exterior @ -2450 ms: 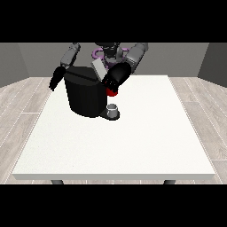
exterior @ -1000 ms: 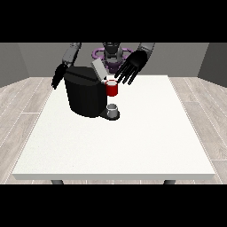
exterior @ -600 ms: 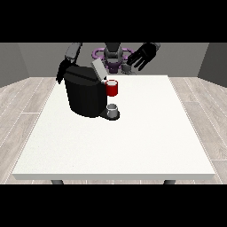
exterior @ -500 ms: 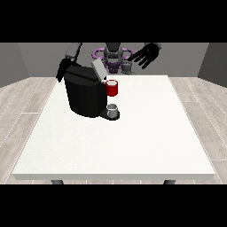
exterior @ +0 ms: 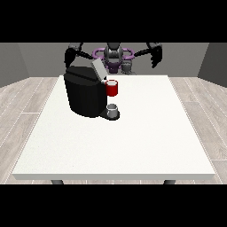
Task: Insert the coffee pod into the coffee machine and close the lid
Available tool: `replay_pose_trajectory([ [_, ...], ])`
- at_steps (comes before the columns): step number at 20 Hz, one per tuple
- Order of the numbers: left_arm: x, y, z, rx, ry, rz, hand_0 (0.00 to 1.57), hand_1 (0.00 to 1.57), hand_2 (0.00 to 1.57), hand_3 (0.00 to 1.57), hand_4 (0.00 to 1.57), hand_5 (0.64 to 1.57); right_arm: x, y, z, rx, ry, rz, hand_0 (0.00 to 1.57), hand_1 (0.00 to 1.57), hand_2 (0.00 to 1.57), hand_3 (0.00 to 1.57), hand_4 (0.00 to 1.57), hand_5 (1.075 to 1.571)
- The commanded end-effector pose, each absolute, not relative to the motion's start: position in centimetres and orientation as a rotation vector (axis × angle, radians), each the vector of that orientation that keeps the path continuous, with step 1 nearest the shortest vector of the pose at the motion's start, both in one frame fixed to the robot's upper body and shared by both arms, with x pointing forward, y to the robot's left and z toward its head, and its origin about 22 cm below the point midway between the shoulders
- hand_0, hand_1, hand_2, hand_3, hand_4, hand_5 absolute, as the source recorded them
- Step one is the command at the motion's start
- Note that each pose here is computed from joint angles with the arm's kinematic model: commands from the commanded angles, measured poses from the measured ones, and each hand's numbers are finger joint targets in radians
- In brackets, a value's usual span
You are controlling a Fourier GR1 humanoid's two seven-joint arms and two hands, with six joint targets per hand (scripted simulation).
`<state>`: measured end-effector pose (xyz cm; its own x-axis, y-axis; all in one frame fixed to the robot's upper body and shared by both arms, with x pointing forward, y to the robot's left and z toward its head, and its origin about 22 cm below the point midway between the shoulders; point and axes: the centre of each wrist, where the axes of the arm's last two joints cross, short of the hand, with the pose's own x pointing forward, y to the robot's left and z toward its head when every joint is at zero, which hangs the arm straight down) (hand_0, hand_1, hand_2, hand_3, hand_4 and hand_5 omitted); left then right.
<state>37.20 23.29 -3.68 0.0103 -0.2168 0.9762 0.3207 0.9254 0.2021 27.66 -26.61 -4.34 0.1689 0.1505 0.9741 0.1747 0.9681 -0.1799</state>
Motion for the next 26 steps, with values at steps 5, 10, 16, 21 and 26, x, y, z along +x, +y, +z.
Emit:
replay_pose_trajectory([
  [5, 33.7, 24.0, -7.0, -0.141, -1.414, -0.334, 0.00, 0.00, 0.00, 0.00, 0.40, 1.571, 29.8, -25.4, -0.1, -0.169, -1.505, 0.123, 0.00, 0.00, 0.00, 0.00, 0.20, 1.571],
  [10, 33.0, 22.4, -6.9, -0.167, -1.417, -0.308, 0.00, 0.00, 0.00, 0.00, 0.46, 1.571, 31.5, -26.6, 1.5, -0.222, -1.535, 0.167, 0.00, 0.00, 0.00, 0.00, 0.08, 1.571],
  [16, 34.0, 21.5, -3.4, -0.167, -1.500, -0.322, 0.00, 0.00, 0.00, 0.00, 0.39, 1.571, 34.2, -28.8, 4.6, -0.169, -1.539, 0.078, 0.00, 0.00, 0.00, 0.00, 0.11, 1.571],
  [21, 33.3, 21.1, -2.4, -0.173, -1.543, -0.345, 0.00, 0.00, 0.00, 0.00, 0.36, 1.571, 35.7, -28.2, 5.0, -0.118, -1.510, -0.059, 0.00, 0.00, 0.00, 0.00, 0.19, 1.571],
  [26, 32.6, 21.3, -1.0, -0.136, -1.592, -0.315, 0.00, 0.00, 0.00, 0.00, 0.28, 1.571, 36.9, -26.9, 5.8, -0.086, -1.494, -0.019, 0.00, 0.00, 0.00, 0.00, 0.17, 1.571],
])
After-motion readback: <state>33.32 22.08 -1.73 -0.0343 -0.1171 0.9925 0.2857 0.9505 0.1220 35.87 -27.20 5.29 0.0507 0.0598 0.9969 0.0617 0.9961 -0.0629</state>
